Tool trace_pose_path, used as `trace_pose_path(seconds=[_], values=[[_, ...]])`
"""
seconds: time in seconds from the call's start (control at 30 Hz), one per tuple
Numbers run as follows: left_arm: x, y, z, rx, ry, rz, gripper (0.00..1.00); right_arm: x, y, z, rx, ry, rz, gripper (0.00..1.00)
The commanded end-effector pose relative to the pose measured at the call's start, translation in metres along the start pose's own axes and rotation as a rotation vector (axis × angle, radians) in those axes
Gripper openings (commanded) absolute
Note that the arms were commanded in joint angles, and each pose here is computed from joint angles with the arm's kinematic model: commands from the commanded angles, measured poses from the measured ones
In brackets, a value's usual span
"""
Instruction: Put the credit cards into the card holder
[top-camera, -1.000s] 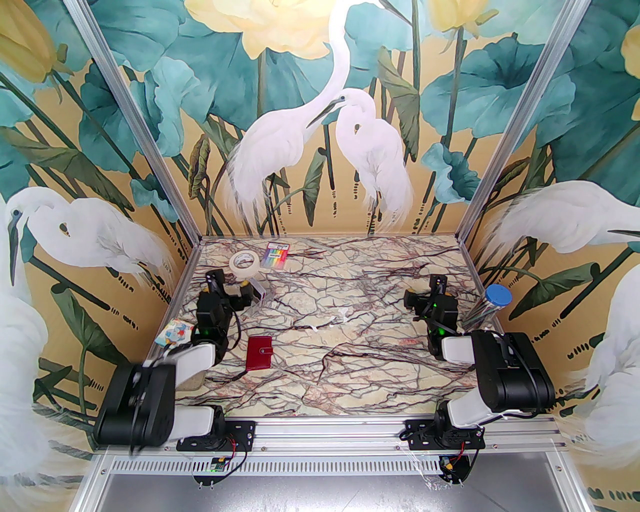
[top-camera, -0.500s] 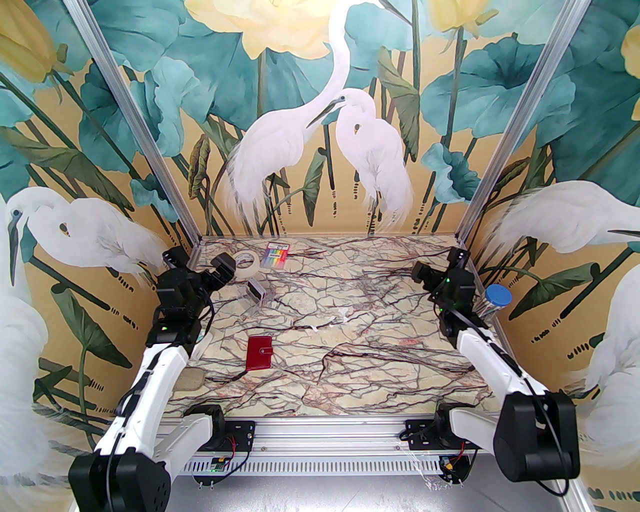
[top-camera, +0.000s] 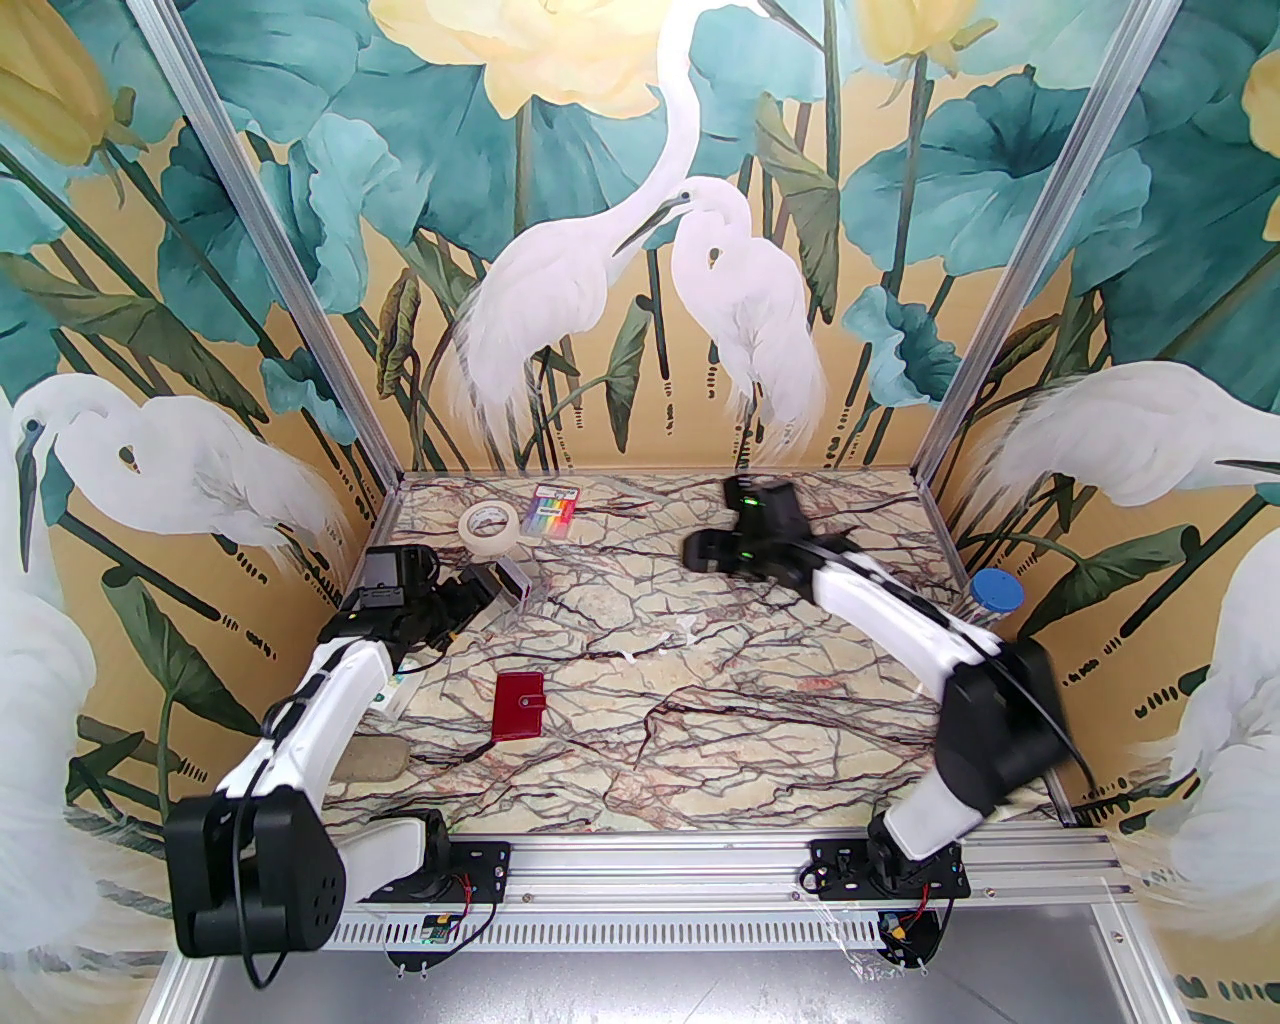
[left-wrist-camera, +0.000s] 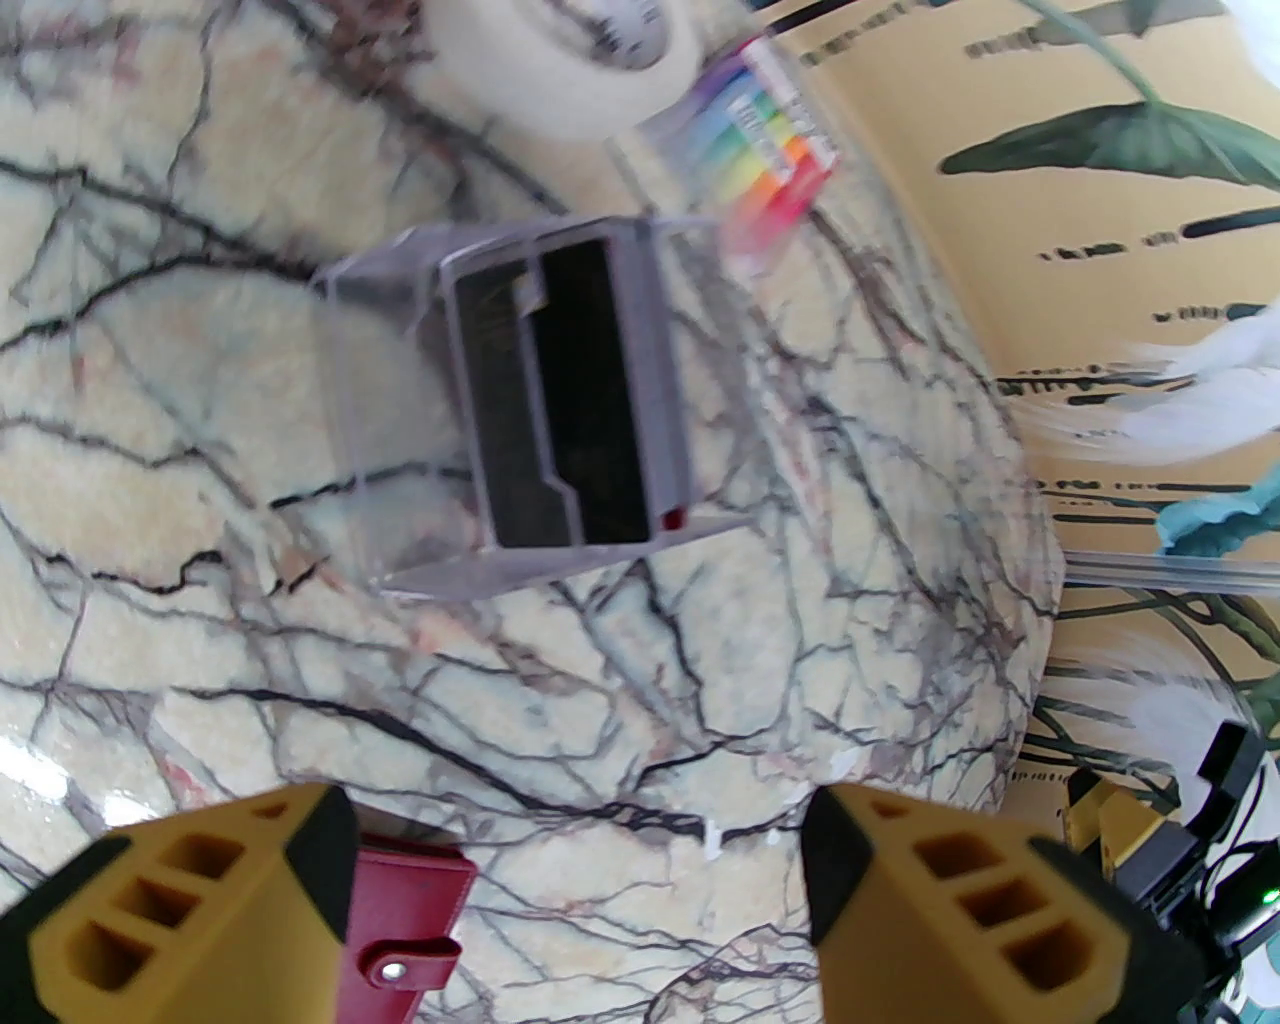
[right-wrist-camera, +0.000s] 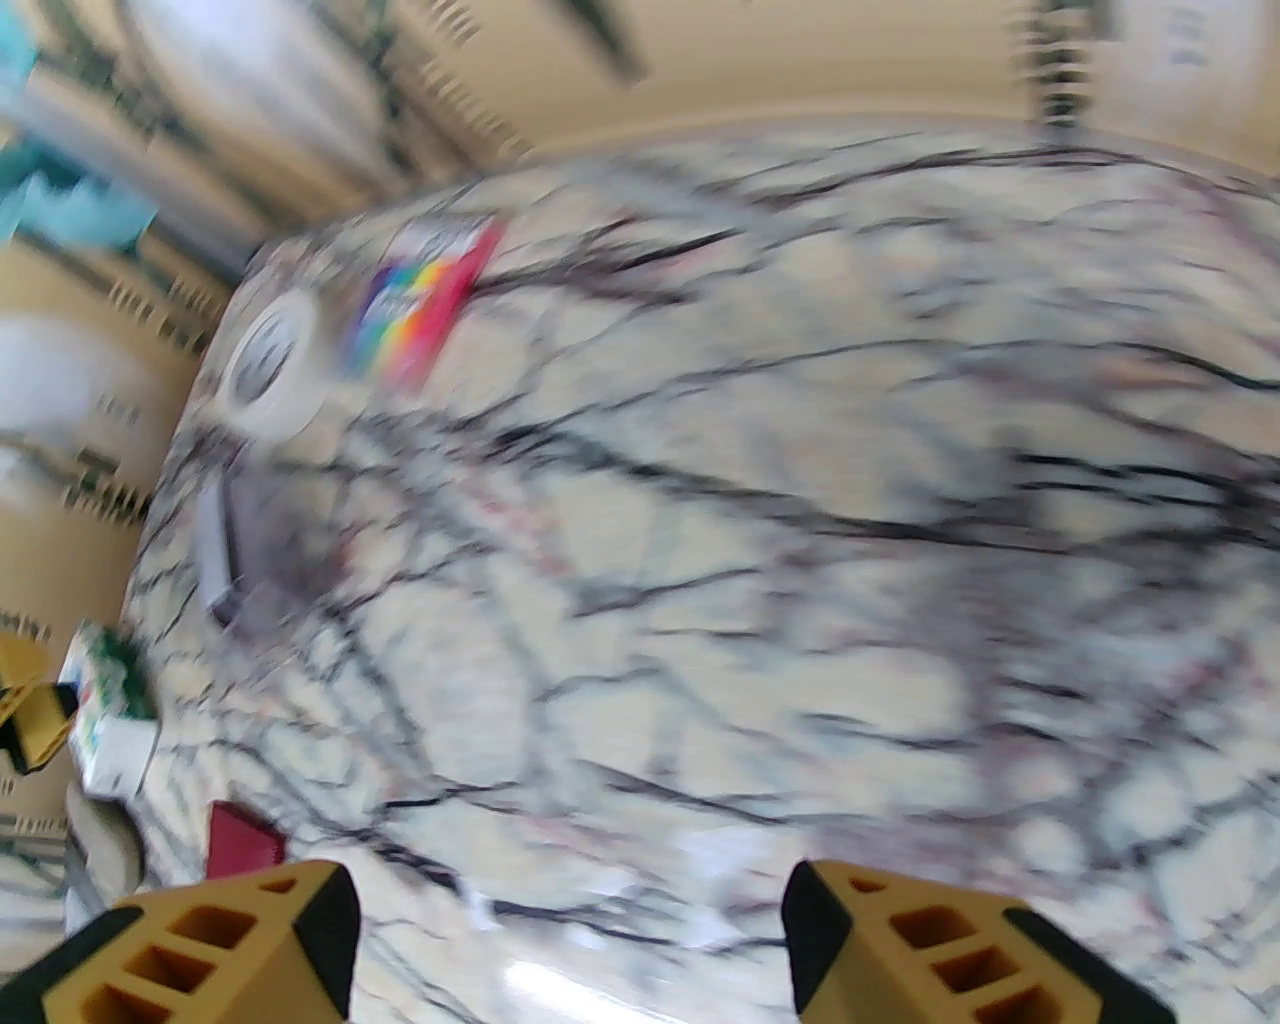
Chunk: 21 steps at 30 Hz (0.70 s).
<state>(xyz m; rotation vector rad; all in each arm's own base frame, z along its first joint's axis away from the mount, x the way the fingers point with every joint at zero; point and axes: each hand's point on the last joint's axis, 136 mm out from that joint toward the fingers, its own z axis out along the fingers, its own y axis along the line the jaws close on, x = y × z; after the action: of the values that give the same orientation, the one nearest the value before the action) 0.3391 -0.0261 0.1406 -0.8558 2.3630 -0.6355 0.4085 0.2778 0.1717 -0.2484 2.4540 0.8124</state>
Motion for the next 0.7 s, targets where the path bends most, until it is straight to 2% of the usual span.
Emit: trace_pose_path(seconds=[0.0, 0.27, 0.67], values=[[-0.006, 0.007, 0.007, -0.028, -0.015, -0.043, 0.74, 0.013, 0.029, 0.036, -0.059, 0.151, 0.002, 0.7], [-0.02, 0.019, 0.031, -0.074, -0.02, -0.068, 0.62, 0.008, 0.086, 0.121, -0.181, 0.23, -0.055, 0.66], [-0.035, 0.035, 0.062, -0.098, -0.03, -0.094, 0.55, -0.002, 0.131, 0.195, -0.297, 0.173, -0.071, 0.59]])
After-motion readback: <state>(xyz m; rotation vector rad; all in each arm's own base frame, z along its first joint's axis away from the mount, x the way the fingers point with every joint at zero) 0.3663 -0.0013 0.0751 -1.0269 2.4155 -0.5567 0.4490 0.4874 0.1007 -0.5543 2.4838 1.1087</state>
